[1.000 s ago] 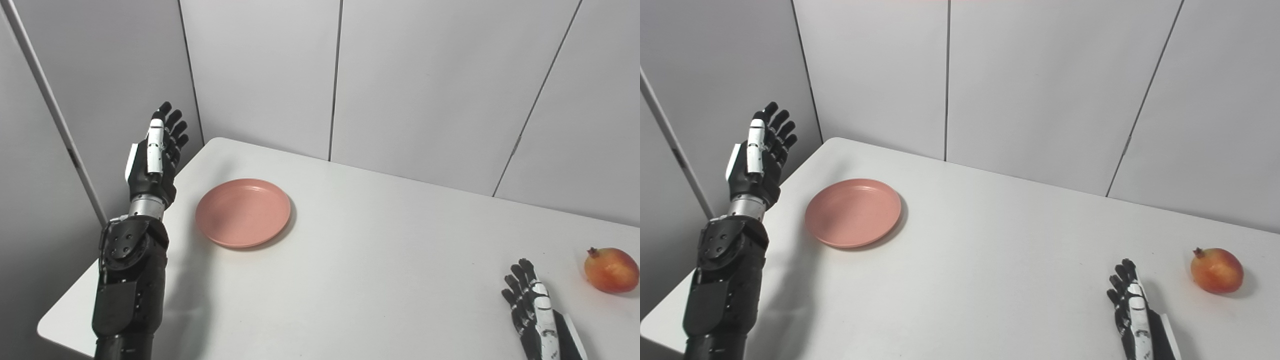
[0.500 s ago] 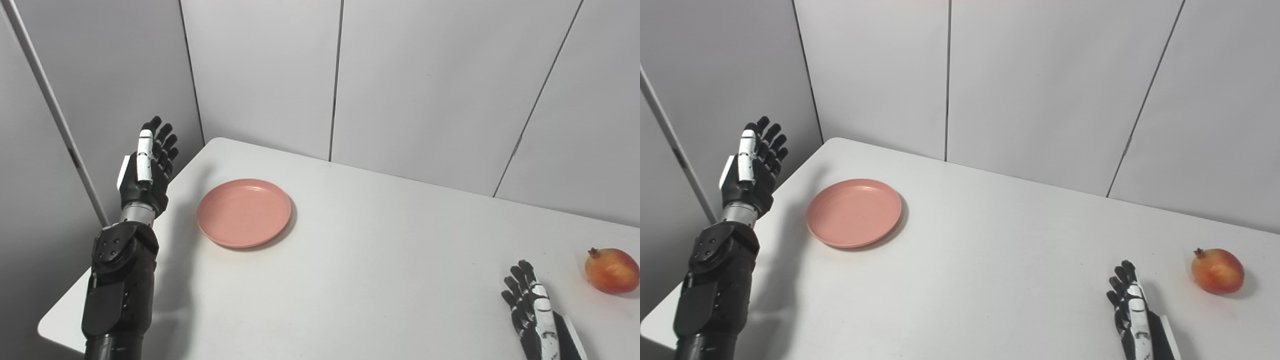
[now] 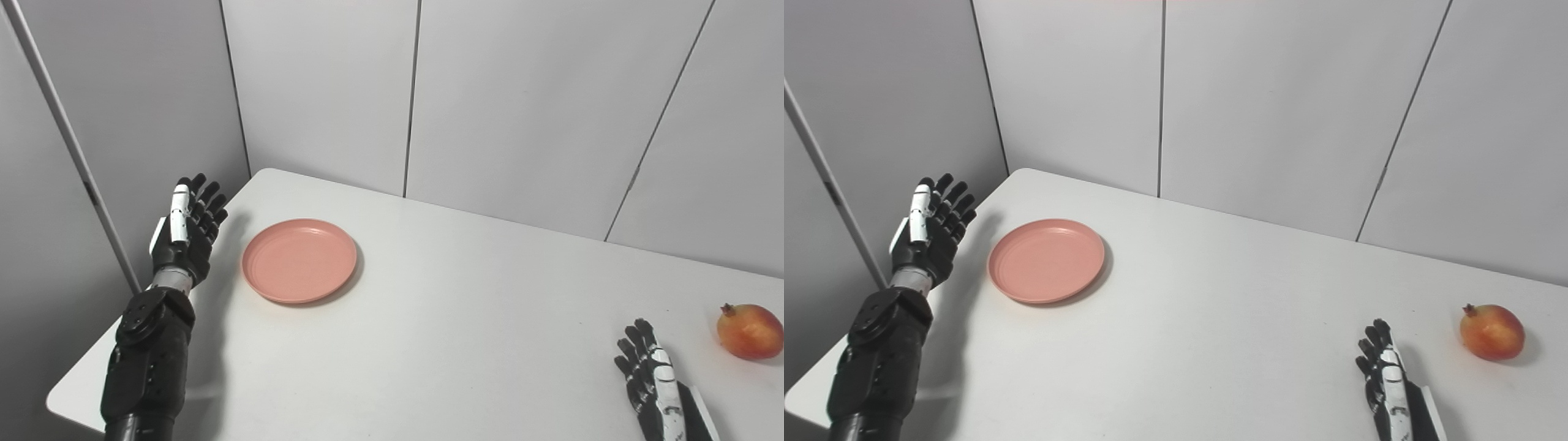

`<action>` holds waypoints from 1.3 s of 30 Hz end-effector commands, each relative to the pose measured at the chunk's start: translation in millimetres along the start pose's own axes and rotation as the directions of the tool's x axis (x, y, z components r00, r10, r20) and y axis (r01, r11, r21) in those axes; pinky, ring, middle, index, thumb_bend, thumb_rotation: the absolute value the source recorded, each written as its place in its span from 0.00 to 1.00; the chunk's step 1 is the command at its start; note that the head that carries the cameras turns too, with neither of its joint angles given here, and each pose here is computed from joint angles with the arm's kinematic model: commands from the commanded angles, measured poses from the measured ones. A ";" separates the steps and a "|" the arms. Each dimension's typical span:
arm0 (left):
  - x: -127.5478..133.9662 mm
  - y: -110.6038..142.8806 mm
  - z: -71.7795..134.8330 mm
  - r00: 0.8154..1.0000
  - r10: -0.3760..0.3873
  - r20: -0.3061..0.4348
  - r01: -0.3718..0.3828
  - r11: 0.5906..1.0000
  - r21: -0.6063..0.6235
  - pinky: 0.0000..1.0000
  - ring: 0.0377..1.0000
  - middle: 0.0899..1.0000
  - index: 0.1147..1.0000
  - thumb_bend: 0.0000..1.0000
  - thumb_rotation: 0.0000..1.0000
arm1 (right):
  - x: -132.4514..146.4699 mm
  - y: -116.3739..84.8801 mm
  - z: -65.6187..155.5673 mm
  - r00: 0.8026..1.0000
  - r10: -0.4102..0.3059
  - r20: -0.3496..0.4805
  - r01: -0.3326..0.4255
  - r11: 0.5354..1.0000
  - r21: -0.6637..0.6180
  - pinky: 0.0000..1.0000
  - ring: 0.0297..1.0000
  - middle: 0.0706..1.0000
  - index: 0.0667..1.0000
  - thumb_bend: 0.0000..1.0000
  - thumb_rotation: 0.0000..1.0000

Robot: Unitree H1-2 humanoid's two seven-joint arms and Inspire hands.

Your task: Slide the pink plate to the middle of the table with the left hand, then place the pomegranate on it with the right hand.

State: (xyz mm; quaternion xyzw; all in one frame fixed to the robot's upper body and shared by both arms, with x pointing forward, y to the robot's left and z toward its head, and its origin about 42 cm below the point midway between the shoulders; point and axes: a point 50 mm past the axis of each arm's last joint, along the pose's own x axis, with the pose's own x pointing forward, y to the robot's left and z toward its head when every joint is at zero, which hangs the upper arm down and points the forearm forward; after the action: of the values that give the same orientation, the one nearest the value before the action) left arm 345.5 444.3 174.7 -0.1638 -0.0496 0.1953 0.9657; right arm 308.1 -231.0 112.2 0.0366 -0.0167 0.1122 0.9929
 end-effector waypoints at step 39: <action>1.9 -5.1 -34.4 0.996 -0.081 -0.028 0.082 0.997 0.002 0.97 0.96 0.96 0.95 0.38 1.00 | -2.3 -1.6 -2.1 1.000 -0.004 -0.007 0.004 1.000 0.007 1.00 1.00 1.00 1.00 0.31 1.00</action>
State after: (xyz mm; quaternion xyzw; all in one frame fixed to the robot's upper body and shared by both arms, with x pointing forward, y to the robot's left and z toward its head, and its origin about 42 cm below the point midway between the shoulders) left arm 346.5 426.7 129.7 -0.1766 -0.0211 0.1576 0.9713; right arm 307.8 -231.3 112.0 0.0367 -0.0163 0.1118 0.9929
